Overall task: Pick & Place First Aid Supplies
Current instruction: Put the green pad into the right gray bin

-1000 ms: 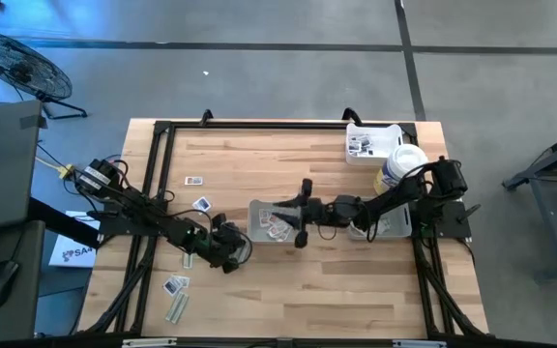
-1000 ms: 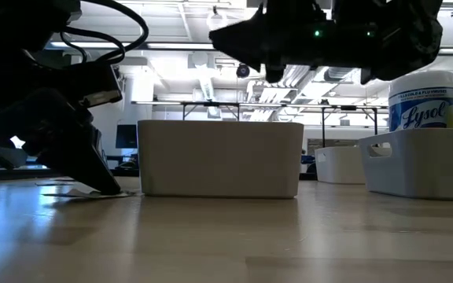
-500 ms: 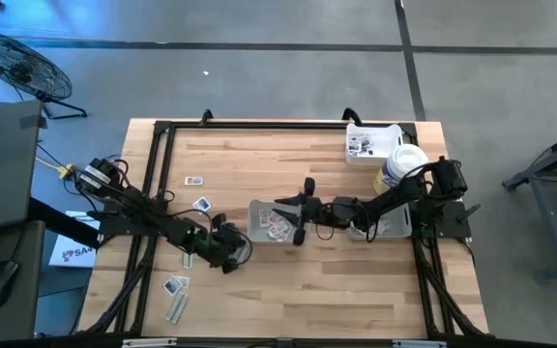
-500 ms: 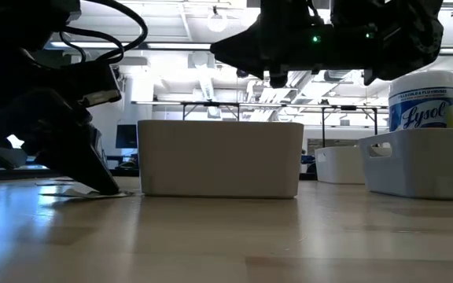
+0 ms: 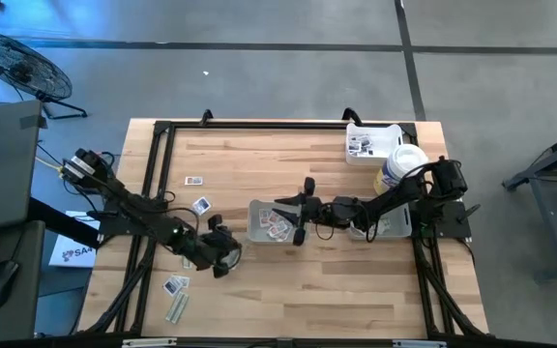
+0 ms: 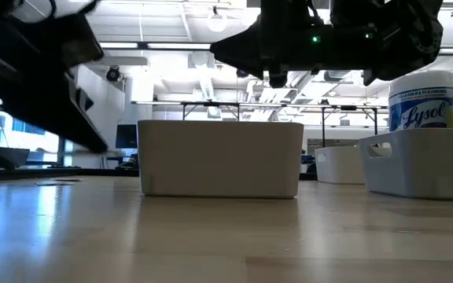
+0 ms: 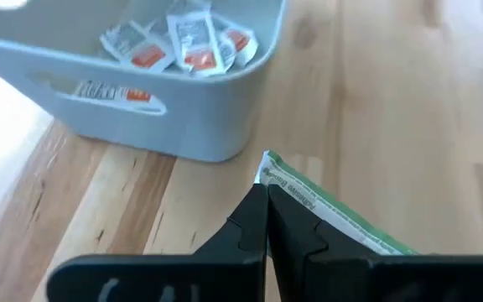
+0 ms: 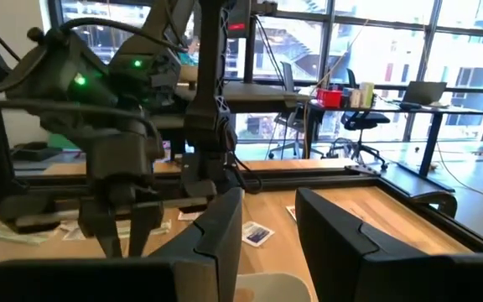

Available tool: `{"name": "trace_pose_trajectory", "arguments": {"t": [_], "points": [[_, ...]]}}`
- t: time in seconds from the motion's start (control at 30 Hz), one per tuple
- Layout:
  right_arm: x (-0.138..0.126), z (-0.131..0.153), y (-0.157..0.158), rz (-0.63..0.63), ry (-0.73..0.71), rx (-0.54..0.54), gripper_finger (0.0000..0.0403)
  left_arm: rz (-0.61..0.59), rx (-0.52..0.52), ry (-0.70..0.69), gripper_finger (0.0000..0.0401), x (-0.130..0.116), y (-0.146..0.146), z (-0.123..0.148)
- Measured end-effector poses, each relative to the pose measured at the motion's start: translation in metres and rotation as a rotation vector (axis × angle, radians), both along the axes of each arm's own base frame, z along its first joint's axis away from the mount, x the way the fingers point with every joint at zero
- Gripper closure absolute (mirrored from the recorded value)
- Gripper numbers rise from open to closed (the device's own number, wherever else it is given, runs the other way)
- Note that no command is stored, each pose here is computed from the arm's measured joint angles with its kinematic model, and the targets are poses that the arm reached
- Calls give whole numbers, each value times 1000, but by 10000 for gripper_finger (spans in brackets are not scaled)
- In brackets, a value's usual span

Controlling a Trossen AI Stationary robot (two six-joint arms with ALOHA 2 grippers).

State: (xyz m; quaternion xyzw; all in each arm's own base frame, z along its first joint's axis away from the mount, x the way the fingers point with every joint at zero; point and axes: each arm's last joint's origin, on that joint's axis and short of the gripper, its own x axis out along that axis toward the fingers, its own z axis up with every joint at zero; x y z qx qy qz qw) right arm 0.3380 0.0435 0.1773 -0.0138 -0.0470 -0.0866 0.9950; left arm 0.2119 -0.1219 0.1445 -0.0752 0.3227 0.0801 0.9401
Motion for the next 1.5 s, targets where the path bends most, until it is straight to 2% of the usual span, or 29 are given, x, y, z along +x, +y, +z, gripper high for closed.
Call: {"name": "trace_pose_trajectory", "arguments": {"t": [0.13,0.3,0.53,0.67,0.8,0.97,1.13,1.5], "points": [[0,4,0,-11,-34,8,295,-8,2,-65,401,-7,-3,17],[1,5,-6,-25,-58,73,295,28,72,-216,401,-14,1,44],[2,4,-8,167,-51,143,295,113,287,-432,401,-6,7,75],[4,5,-6,230,-50,199,292,133,360,-463,401,8,22,80],[14,9,-4,253,3,230,264,129,396,-476,401,20,41,82],[24,11,-5,158,70,275,222,134,438,-472,401,27,52,88],[28,15,-10,124,57,288,221,108,453,-489,401,30,52,96],[27,14,-12,26,87,99,258,96,471,-485,401,31,51,98]]}}
